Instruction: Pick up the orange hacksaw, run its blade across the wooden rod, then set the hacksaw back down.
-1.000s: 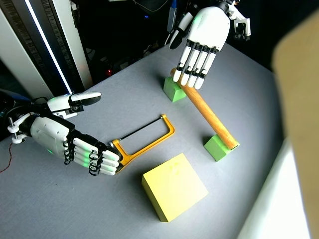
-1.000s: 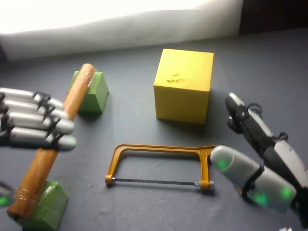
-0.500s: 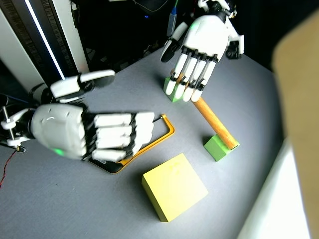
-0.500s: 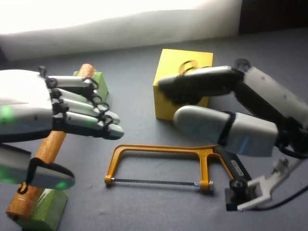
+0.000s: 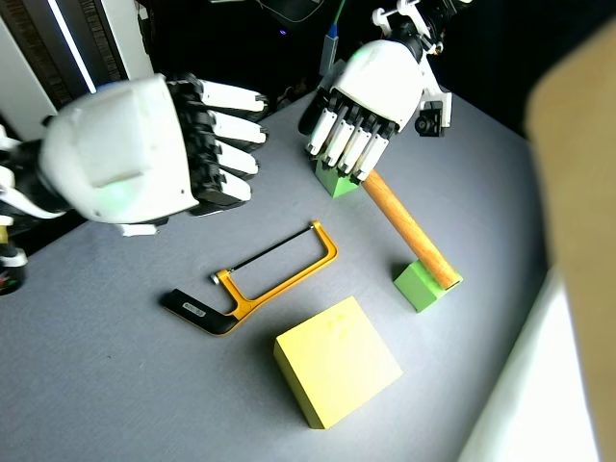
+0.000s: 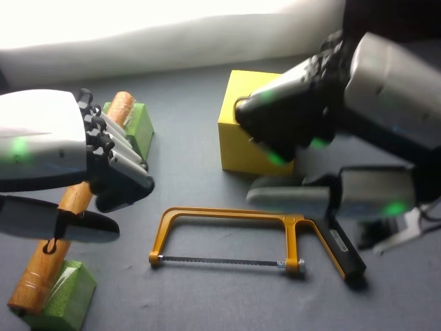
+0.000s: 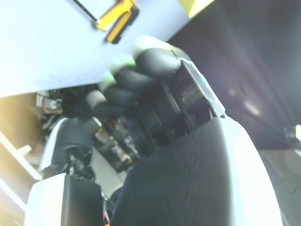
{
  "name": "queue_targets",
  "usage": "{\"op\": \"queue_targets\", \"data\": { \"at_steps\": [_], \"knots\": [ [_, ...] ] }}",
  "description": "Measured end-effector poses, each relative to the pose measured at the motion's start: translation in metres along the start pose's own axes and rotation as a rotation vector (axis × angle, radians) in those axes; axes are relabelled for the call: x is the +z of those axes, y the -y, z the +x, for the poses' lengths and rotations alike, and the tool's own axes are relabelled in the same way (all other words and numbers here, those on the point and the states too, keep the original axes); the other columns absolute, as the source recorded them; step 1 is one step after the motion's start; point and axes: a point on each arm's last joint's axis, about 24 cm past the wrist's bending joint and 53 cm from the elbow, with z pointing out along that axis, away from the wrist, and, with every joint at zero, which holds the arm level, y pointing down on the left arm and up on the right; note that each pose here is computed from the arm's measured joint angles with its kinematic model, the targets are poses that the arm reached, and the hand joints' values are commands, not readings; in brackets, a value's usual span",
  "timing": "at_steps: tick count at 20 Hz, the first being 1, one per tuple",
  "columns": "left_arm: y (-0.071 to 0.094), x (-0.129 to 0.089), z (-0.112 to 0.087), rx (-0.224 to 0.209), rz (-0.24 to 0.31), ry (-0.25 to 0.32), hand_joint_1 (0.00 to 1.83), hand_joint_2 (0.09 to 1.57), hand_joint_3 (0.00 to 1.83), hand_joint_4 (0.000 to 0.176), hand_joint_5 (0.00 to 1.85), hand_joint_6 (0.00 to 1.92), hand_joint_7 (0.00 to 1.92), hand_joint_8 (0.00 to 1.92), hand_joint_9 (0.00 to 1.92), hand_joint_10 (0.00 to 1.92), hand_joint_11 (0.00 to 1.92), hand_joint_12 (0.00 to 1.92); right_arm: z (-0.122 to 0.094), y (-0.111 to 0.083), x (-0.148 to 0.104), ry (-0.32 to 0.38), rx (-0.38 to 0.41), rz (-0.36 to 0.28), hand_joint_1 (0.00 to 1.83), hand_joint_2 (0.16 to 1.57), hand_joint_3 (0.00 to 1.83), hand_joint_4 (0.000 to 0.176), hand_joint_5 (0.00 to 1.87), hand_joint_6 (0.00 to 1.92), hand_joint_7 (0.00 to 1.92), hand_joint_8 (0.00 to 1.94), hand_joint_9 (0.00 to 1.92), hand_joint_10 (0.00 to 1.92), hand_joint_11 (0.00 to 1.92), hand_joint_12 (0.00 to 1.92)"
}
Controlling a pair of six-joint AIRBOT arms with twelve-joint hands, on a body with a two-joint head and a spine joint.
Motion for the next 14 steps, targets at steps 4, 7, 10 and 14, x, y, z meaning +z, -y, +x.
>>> {"op": "queue_targets", "data": {
  "at_steps": [4,7,10,14],
  "knots": [
    [0.016,-0.001,0.008,-0.01,0.069,-0.018,0.33,1.46,0.01,0.105,1.48,1.92,1.54,1.92,1.59,1.92,1.67,1.92,-0.003,-0.019,-0.004,-0.083,-0.106,-0.115,0.45,1.36,0.01,0.0,1.22,1.92,1.33,1.94,1.52,1.92,1.73,1.92],
    [0.016,-0.006,0.014,-0.006,0.076,-0.042,0.35,1.48,0.0,0.116,1.48,1.92,1.56,1.92,1.63,1.92,1.72,1.92,-0.003,-0.028,-0.016,-0.138,-0.195,-0.181,0.47,1.43,0.02,0.0,1.23,1.92,1.36,1.94,1.53,1.92,1.73,1.92],
    [0.021,-0.008,0.016,-0.011,0.098,-0.045,0.28,1.5,0.01,0.11,1.44,1.92,1.52,1.92,1.59,1.92,1.69,1.92,-0.008,-0.036,-0.027,-0.169,-0.236,-0.231,0.54,1.43,0.0,0.0,1.18,1.92,1.29,1.94,1.46,1.92,1.66,1.92],
    [0.027,-0.011,0.017,-0.01,0.132,-0.051,0.26,1.53,0.01,0.098,1.43,1.92,1.53,1.92,1.56,1.92,1.62,1.92,-0.005,-0.042,-0.028,-0.191,-0.268,-0.264,0.54,1.44,0.0,0.0,1.17,1.92,1.29,1.94,1.44,1.92,1.65,1.92]
  ]
}}
